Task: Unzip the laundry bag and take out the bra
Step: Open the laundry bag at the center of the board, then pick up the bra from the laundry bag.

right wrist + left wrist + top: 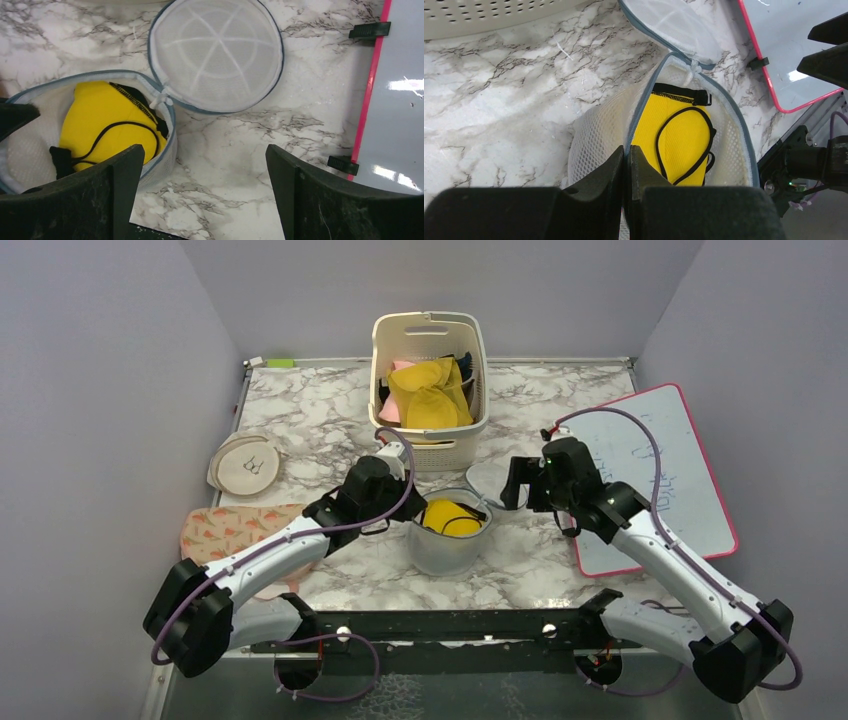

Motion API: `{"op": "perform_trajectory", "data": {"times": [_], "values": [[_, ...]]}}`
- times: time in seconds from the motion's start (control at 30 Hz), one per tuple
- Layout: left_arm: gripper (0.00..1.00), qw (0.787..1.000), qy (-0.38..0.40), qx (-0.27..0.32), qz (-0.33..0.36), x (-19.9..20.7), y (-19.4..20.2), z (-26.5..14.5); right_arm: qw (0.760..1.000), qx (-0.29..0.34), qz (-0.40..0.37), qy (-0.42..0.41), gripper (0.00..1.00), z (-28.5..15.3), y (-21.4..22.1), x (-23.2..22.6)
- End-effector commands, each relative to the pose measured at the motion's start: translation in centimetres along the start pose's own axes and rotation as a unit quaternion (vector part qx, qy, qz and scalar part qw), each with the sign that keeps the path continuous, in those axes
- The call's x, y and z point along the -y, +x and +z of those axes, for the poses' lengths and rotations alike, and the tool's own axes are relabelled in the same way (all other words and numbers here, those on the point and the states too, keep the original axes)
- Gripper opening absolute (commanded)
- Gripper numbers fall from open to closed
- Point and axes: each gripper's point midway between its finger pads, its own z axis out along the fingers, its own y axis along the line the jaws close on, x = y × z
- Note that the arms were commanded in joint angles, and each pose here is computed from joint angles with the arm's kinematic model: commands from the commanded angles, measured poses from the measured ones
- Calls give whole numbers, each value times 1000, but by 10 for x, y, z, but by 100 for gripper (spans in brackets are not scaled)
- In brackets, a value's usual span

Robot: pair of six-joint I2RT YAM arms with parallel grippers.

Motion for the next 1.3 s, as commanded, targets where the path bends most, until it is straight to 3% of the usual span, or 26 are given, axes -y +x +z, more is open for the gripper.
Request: {"op": "perform_trajectory", "data": {"times": [0.0, 0.2, 0.33, 0.57, 0.63, 0.8, 1.0, 1.13, 1.27], "values": [[0, 998, 41, 37, 16, 16, -17, -4, 997, 12, -36, -61, 90, -26, -18, -21], [0, 997, 41, 41, 52, 18, -26, -2, 979, 26, -110, -170, 89, -37, -40, -64], [0, 994, 57, 65, 65, 20, -28, -1, 958, -21, -112, -262, 84, -21, -15, -95], [0, 989, 84, 95, 79, 25, -30, -1, 967, -67, -91, -228, 83, 18, 13, -84], [0, 988, 84, 104, 81, 23, -30, -1, 970, -79, -83, -214, 79, 33, 25, -78], [0, 985, 85, 104, 105, 27, -38, -3, 982, -69, -90, -148, 77, 64, 34, -53], [0, 985, 104, 94, 99, 36, -39, 0, 973, -93, -98, -185, 75, 72, 52, -62], [0, 984, 114, 96, 97, 40, -38, -4, 976, -90, -49, -194, 68, 72, 54, -68], [0, 984, 112, 96, 100, 37, -34, -8, 984, -40, -13, -171, 57, 70, 38, -62]]}}
